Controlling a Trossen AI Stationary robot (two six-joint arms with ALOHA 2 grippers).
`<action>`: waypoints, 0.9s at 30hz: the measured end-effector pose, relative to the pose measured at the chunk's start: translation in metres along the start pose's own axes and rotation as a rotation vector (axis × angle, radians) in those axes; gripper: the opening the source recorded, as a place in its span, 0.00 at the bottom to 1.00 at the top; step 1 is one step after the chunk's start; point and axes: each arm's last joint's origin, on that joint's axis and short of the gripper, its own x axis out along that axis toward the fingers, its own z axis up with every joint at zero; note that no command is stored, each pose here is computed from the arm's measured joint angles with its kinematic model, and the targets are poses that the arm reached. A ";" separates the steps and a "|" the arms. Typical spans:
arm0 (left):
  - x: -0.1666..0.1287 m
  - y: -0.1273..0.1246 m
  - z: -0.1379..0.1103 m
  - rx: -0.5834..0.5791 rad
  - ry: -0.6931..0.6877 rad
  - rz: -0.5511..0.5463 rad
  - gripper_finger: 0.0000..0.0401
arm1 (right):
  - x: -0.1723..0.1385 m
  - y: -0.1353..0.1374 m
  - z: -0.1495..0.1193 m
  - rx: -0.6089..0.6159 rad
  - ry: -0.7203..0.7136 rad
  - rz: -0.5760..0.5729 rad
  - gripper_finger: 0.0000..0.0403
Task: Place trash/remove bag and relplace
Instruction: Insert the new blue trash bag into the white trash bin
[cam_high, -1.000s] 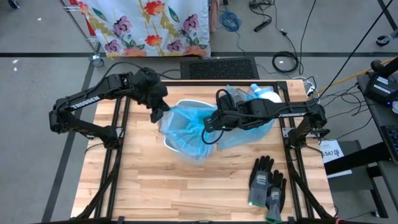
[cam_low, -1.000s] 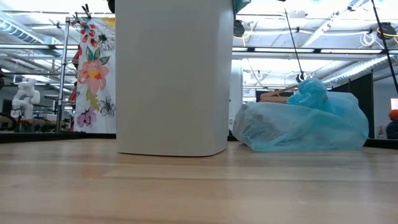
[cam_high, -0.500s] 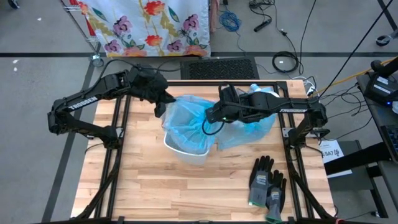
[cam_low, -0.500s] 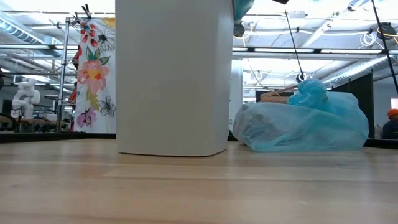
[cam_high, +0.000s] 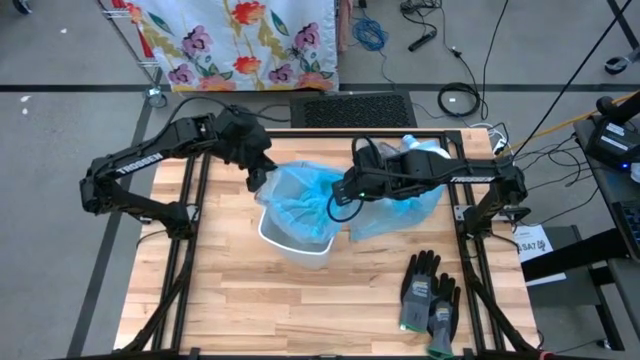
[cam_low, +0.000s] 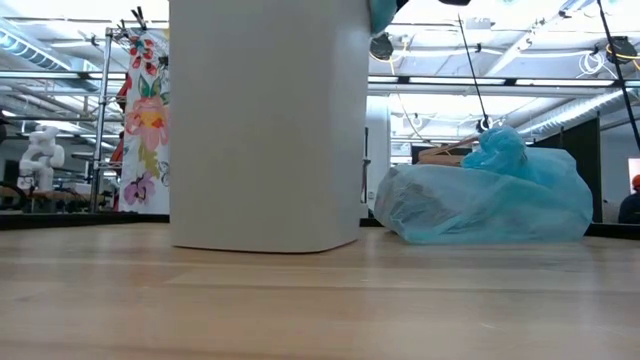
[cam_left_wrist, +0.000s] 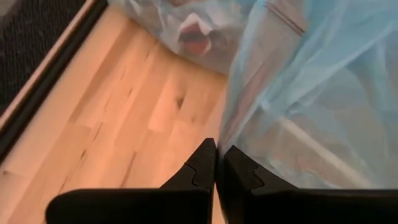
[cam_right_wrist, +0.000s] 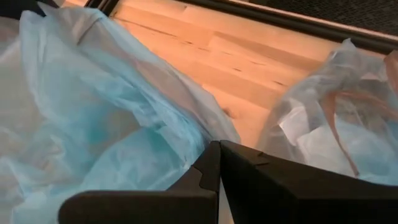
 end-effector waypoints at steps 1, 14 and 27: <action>0.002 0.000 0.000 -0.002 0.010 -0.002 0.04 | -0.001 0.000 -0.001 0.004 0.002 0.002 0.00; 0.005 0.000 0.002 0.028 0.001 -0.008 0.04 | 0.006 0.012 -0.025 -0.062 -0.041 -0.071 0.00; 0.006 -0.001 -0.013 0.087 -0.120 -0.070 0.04 | -0.007 0.014 -0.063 -0.076 -0.167 -0.125 0.00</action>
